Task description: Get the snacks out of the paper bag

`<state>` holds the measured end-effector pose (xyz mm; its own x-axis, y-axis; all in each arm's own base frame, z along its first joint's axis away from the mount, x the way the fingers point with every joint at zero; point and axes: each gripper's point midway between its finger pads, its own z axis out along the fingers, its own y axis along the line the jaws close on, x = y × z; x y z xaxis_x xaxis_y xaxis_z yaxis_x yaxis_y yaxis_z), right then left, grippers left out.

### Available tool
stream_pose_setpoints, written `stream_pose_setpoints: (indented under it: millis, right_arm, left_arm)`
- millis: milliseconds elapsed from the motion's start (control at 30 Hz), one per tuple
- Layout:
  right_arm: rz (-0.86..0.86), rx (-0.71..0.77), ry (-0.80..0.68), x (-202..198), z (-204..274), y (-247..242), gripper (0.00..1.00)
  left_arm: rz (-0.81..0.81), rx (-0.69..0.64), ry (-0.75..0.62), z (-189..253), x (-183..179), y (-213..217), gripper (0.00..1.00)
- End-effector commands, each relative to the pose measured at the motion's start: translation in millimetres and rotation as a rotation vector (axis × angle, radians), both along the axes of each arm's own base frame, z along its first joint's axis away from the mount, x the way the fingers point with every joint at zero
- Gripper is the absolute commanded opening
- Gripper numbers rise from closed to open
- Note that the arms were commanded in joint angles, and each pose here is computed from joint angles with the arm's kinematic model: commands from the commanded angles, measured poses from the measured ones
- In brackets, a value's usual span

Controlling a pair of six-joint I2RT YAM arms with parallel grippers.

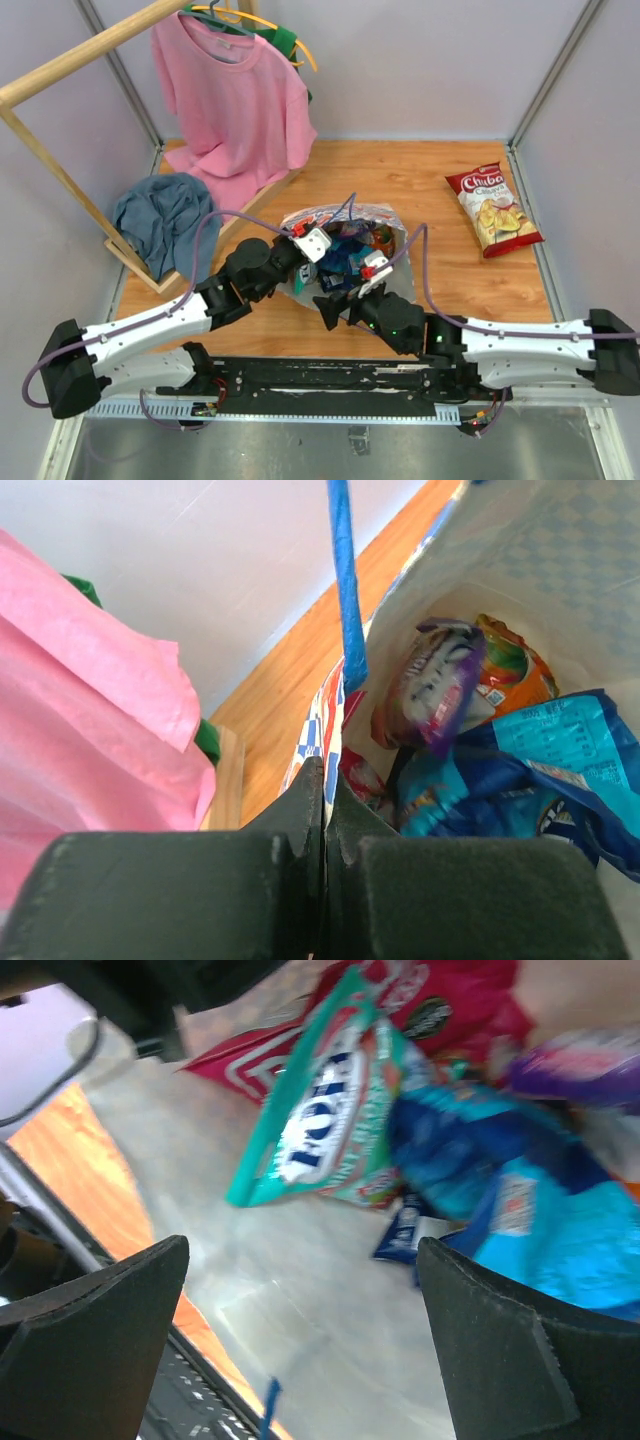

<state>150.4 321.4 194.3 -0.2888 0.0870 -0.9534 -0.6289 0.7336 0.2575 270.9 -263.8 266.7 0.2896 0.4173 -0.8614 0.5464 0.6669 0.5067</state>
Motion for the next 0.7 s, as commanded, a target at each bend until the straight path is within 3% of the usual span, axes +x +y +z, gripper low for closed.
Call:
stream_pose_setpoints:
  millis: [0,133,367,667]
  right_arm:
    - [-0.089,-0.25,-0.073,10,-11,-53,0.99]
    - [-0.095,-0.248,-0.074,17,7,-63,0.95]
    - [0.018,-0.31,0.116,30,-13,-50,0.86]
    - [0.081,-0.418,0.236,37,-46,-29,0.57]
  left_arm:
    - [-0.032,-0.134,0.001,16,-10,1,0.01]
    - [-0.073,-0.162,0.019,20,-19,-1,0.01]
    - [-0.108,-0.174,0.045,23,-25,-9,0.0]
    - [-0.097,-0.179,0.075,24,-24,-14,0.01]
